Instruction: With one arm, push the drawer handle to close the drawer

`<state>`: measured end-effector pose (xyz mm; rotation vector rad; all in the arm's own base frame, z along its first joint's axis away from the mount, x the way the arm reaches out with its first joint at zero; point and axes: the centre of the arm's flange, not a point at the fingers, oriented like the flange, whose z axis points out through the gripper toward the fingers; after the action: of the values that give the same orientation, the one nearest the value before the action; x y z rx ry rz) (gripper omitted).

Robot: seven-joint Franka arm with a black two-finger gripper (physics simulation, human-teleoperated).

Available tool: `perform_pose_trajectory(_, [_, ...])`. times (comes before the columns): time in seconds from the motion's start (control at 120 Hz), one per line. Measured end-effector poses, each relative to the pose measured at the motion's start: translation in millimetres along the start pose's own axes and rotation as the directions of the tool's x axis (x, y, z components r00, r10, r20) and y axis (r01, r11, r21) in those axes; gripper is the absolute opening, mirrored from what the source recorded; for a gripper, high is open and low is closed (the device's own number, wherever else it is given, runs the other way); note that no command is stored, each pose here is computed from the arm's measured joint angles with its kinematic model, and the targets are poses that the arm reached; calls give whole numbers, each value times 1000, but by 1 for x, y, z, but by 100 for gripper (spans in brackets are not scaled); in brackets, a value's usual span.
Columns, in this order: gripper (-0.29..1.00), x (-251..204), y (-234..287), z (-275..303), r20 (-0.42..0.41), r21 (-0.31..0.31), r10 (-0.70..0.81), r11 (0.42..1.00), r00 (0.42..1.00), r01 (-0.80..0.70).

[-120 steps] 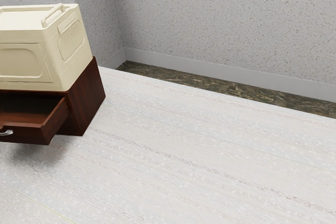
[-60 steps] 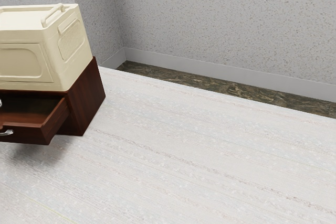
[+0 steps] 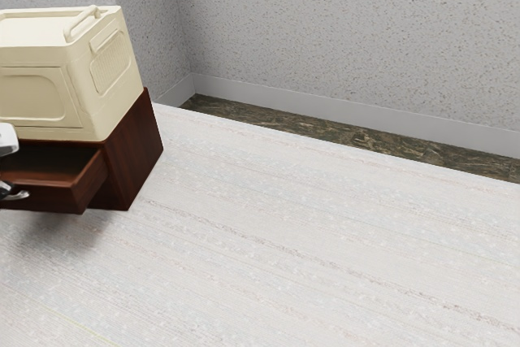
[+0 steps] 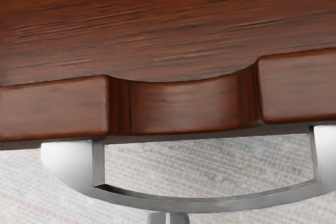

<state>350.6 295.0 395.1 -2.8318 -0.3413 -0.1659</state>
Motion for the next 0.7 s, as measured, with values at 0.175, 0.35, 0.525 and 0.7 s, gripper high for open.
perform_pose_trajectory(0.175, [-8,27,4,4,-9,4,40,999,999,-40])
perform_pose_trajectory(0.35, [-8,47,3,7,-20,6,59,998,998,-59])
perform_pose_trajectory(0.525, [-8,68,0,5,-36,14,76,997,996,-76])
perform_pose_trajectory(0.7, [-8,86,-4,7,-47,21,87,996,995,-86])
